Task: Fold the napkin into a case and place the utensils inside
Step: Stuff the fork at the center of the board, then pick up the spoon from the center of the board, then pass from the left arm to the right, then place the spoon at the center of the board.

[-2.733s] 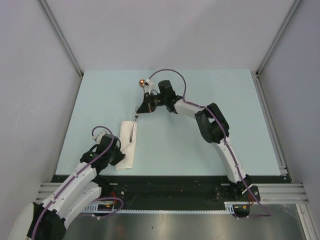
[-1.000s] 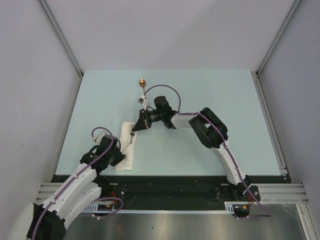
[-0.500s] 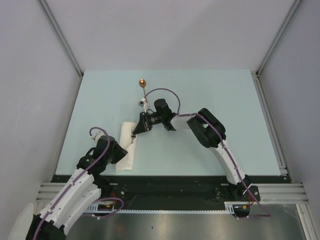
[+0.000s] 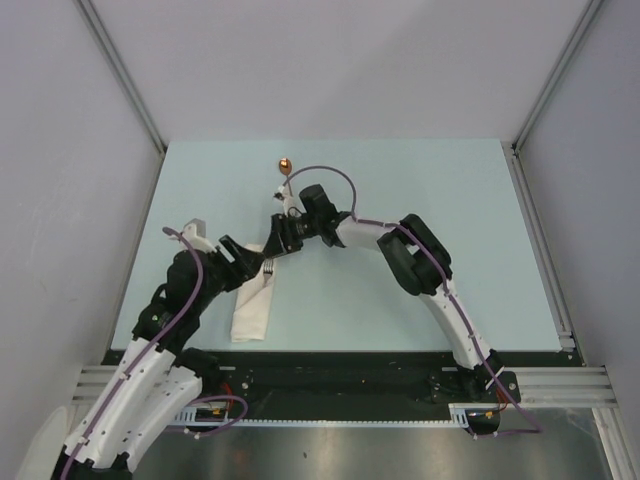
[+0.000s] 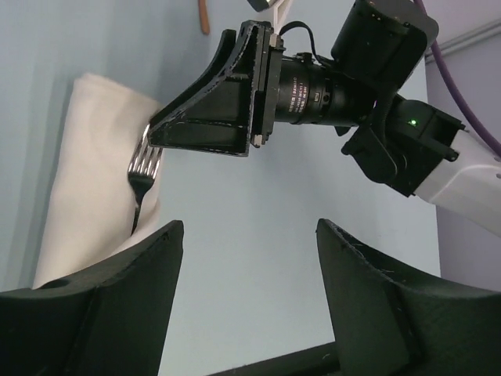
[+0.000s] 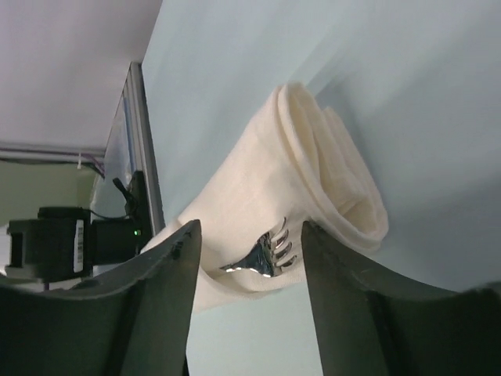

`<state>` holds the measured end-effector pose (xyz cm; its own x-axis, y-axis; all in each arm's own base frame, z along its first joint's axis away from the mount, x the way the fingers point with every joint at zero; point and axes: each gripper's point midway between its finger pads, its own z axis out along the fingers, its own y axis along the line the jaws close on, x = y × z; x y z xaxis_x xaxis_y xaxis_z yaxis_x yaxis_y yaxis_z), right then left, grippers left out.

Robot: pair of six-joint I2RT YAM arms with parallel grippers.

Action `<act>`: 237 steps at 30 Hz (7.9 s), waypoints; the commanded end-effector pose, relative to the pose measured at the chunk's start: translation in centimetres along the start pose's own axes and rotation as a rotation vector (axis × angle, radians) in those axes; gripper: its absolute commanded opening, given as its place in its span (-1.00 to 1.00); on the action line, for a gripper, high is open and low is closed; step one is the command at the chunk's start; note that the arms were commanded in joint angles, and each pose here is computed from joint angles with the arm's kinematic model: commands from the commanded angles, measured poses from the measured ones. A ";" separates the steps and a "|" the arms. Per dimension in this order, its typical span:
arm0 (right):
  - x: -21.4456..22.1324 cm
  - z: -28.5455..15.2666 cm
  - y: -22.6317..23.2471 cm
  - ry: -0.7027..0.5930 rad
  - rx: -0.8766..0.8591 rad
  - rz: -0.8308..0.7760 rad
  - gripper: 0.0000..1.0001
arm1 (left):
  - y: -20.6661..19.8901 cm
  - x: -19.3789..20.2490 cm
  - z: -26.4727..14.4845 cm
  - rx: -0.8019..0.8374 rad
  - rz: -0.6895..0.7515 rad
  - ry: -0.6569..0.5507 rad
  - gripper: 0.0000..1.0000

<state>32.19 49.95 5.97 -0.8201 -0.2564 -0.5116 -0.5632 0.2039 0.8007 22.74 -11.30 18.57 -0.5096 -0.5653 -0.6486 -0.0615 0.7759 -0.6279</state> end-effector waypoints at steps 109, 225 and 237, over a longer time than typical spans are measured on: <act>0.2 -29.9 -3.0 -0.318 0.984 0.171 0.88 | 2.2 16.3 13.3 -0.450 0.390 0.765 -0.86; -11.9 -1.5 2.1 -0.203 -0.021 -0.380 -1.00 | 13.0 8.8 0.1 -0.690 0.018 0.223 -1.00; -9.3 -0.1 4.2 -0.165 -0.037 -0.368 -1.00 | 13.2 9.0 0.2 -0.670 0.012 0.208 -1.00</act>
<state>38.54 52.14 7.77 -0.6524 -0.2051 -0.7296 -0.7579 0.1677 0.6305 17.13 -6.18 4.32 -0.6865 -0.5223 -0.5059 -0.5227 0.8381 -0.1561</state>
